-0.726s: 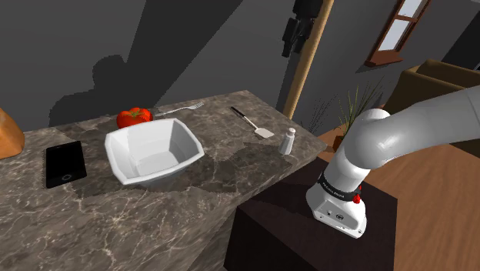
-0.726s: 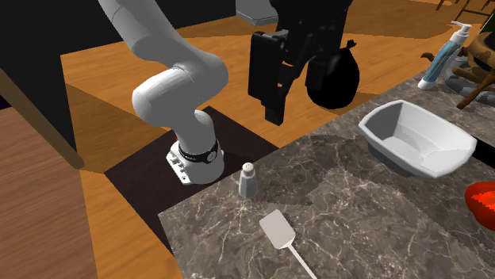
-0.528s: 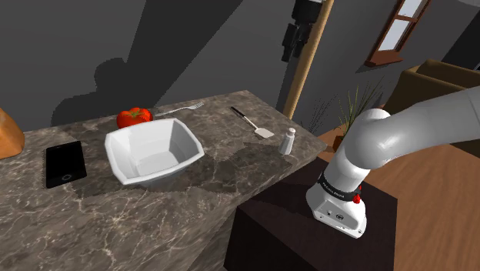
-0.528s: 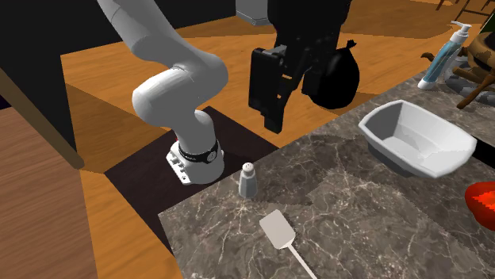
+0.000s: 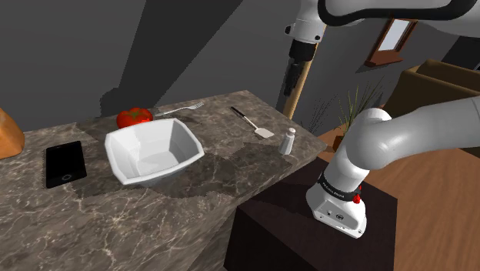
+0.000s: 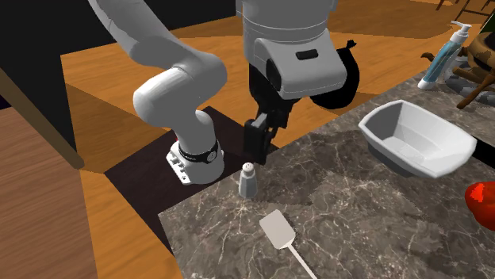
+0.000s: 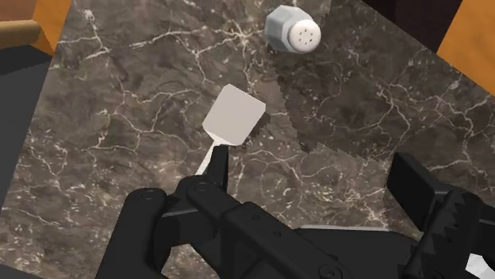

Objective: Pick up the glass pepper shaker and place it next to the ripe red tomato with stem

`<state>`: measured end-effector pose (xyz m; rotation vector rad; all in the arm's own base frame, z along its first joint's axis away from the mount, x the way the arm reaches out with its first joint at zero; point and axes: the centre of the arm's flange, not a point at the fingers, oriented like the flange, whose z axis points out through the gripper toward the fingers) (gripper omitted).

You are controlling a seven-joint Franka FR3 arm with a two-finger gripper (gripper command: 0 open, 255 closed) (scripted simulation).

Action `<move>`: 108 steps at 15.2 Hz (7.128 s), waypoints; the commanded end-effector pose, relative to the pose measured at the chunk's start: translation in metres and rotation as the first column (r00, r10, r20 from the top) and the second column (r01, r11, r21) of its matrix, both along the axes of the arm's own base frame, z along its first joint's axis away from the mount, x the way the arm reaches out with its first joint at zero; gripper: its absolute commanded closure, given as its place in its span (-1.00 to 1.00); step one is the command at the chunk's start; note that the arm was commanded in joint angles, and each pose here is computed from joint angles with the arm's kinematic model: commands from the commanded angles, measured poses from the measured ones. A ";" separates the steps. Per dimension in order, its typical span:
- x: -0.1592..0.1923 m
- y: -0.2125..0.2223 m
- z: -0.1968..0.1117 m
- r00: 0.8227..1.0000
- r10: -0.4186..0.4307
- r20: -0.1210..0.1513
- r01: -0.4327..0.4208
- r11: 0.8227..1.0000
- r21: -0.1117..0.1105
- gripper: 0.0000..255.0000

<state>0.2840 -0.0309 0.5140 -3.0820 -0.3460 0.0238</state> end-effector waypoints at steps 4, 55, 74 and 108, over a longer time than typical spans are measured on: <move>-0.019 0.001 -0.061 0.992 0.124 -0.034 -0.124 0.992 0.024 -1.00; -0.040 0.003 -0.043 0.971 0.230 -0.062 -0.227 0.973 0.048 1.00; 0.016 0.038 0.027 0.971 0.230 -0.062 -0.227 0.973 0.048 1.00; 0.301 0.217 -0.019 0.971 0.230 -0.062 -0.227 0.973 0.048 1.00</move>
